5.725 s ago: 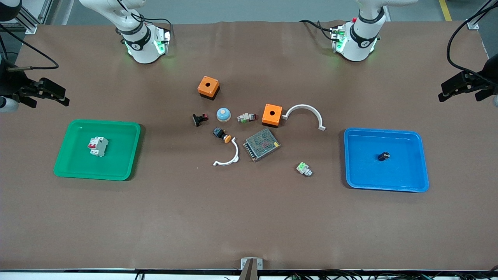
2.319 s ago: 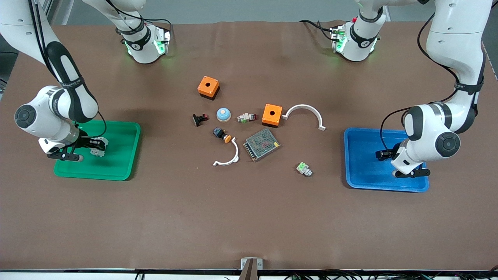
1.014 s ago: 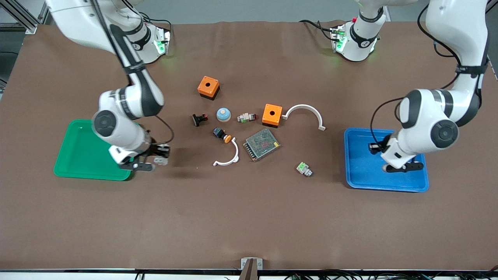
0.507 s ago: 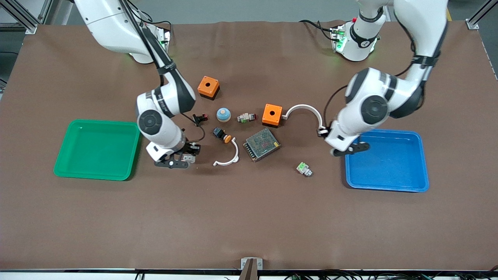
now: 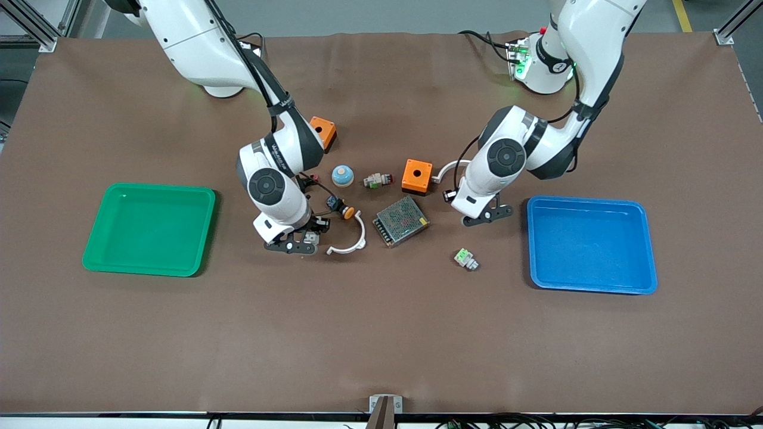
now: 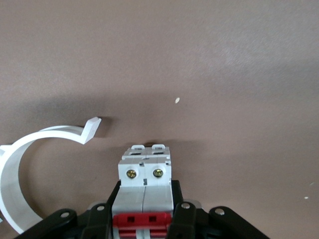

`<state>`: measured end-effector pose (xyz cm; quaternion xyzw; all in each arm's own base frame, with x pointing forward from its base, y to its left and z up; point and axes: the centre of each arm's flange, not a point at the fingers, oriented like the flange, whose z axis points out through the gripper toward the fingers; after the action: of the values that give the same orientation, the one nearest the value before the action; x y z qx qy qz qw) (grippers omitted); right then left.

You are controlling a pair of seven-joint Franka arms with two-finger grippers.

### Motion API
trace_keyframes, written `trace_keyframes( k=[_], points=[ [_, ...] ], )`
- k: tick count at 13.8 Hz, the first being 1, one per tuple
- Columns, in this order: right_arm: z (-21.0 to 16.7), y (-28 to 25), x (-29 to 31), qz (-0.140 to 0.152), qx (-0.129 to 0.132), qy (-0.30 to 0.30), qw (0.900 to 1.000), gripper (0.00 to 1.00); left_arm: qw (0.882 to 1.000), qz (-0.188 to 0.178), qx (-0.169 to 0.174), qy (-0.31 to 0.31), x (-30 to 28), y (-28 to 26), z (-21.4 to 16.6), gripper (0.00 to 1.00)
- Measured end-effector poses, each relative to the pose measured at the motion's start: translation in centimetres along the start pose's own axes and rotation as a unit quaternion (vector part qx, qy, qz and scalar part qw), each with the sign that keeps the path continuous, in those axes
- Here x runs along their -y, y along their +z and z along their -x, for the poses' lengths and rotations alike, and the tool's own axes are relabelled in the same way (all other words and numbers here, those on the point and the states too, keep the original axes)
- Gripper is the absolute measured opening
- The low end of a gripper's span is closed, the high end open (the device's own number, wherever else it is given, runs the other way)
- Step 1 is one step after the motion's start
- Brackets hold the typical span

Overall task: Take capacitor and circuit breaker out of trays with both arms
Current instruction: 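Carry the breaker and capacitor toward the parts between the trays, then lower both parts onto the table and open both grippers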

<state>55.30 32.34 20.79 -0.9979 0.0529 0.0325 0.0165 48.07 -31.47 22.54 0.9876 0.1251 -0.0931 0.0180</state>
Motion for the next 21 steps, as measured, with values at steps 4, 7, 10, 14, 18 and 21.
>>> trace_keyframes(
  k=[4,7,10,14,18,21],
  points=[
    [-0.1,0.2,-0.1,0.002,0.0,0.003,1.0,0.45,1.0,-0.003,0.0,0.008,0.1,2.5,0.8,0.34],
    [-1.2,-0.9,-0.4,0.0,-0.008,0.009,1.0,0.75,1.0,-0.023,-0.009,0.006,0.3,3.8,0.9,0.34],
    [-4.2,-5.1,-1.4,0.01,0.015,0.025,1.0,1.0,1.0,-0.024,-0.011,0.006,0.3,3.9,0.9,0.34],
    [-8.9,-12.9,-7.8,0.011,0.044,0.005,0.999,1.0,1.0,-0.013,-0.023,0.002,0.1,2.8,0.1,0.55],
    [-11.3,-19.6,-19.9,0.003,0.057,-0.029,0.998,1.0,0.999,-0.022,-0.043,-0.019,0.0,-7.2,-3.1,0.97],
    [-10.5,-24.5,-25.4,0.023,0.057,-0.024,0.998,1.0,0.998,-0.057,-0.027,-0.006,1.1,-18.2,-4.6,0.99]
  ],
)
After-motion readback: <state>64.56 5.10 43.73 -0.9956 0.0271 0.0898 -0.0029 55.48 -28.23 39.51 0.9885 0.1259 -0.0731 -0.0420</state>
